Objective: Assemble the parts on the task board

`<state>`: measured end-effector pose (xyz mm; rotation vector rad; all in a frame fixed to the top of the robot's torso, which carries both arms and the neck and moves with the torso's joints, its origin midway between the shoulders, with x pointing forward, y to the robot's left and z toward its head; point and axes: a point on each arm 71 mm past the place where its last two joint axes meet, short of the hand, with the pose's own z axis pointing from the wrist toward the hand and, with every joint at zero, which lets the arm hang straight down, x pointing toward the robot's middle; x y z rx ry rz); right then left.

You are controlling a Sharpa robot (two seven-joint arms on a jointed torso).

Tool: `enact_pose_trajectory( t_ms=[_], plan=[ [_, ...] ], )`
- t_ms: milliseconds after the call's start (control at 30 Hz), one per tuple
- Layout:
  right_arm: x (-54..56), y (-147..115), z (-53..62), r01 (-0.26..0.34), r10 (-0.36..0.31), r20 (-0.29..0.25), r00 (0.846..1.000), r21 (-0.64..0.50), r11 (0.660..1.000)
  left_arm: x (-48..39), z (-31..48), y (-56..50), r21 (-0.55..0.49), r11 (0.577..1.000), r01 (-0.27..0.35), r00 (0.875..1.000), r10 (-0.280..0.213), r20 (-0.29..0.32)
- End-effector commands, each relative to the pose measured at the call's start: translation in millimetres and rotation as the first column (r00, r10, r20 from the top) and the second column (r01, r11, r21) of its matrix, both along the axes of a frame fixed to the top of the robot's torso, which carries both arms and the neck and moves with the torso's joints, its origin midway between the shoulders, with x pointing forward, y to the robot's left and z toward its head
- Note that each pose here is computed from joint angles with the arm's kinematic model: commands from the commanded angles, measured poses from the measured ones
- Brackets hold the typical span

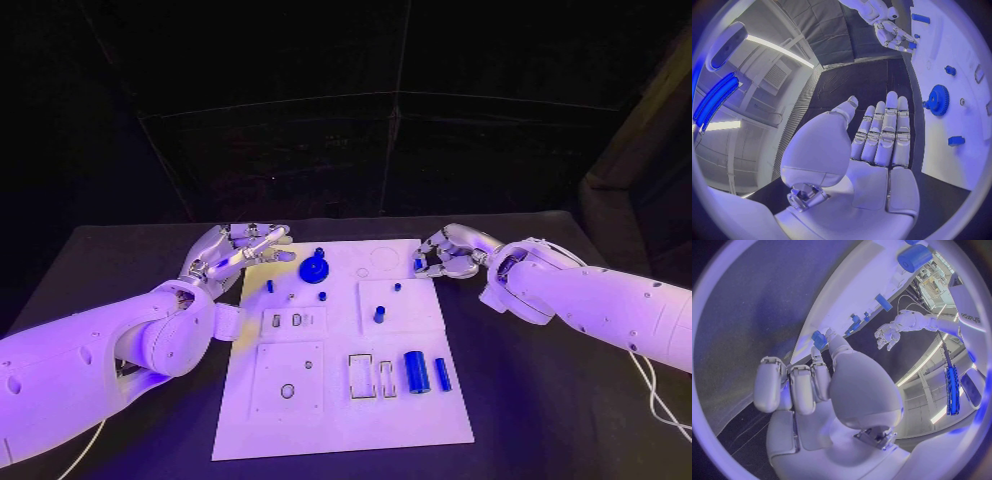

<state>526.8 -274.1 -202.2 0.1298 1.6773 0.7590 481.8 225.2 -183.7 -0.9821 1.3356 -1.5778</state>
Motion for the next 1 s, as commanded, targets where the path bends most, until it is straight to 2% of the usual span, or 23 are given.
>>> enact_pose_trajectory(
  t_ms=[33, 1000],
  plan=[
    [1.1, -1.1, 0.4, 0.006, -0.006, 0.003, 1.0, -0.004, 1.0, -0.2, 1.5, -0.5, -0.008, 1.0, 0.011, 1.0, -0.01, 0.01],
    [2.5, 4.4, -0.6, -0.002, 0.002, 0.002, 1.0, -0.003, 1.0, 0.2, 1.1, 0.9, -0.005, 1.0, 0.008, 1.0, -0.008, 0.007]
  ],
)
